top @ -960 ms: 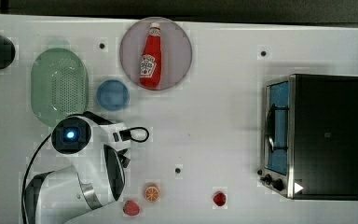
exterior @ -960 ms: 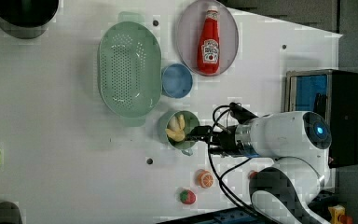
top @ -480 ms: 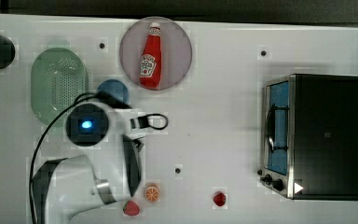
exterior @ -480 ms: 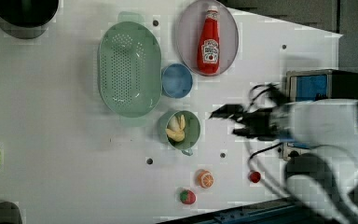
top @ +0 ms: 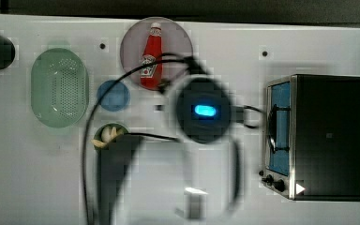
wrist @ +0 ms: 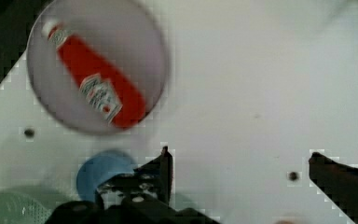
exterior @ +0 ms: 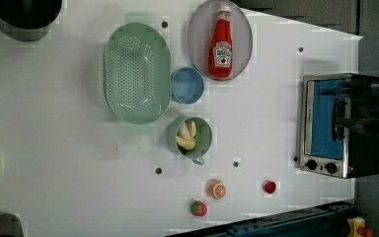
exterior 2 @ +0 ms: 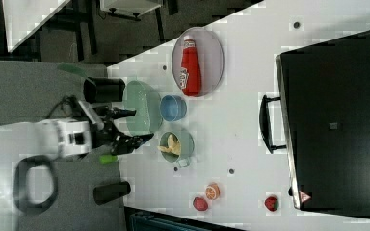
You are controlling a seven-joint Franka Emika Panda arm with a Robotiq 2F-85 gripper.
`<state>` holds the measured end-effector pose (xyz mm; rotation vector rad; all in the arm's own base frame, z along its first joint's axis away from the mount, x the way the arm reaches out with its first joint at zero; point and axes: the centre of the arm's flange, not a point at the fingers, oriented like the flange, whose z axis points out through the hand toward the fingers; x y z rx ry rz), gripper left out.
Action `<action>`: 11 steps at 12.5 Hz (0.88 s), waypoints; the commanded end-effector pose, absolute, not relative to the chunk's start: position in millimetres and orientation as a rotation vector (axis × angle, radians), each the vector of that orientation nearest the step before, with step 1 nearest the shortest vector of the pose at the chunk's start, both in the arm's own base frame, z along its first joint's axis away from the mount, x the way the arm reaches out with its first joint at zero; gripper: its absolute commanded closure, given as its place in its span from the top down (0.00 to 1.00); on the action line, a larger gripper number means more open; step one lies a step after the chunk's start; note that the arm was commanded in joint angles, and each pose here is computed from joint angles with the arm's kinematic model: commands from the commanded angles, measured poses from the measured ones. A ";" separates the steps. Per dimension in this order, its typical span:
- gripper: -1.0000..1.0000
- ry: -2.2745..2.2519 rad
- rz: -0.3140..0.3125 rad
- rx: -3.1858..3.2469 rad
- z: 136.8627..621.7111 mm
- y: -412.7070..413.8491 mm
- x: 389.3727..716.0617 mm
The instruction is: Pick Banana and place it in mug.
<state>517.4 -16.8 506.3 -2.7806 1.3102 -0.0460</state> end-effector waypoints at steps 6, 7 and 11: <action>1.00 1.369 0.068 -2.842 604.2 -47.3 488.7; 1.00 1.379 0.065 -2.835 604.6 -51.4 488.6; 1.00 1.381 0.077 -2.836 600.4 -51.9 489.5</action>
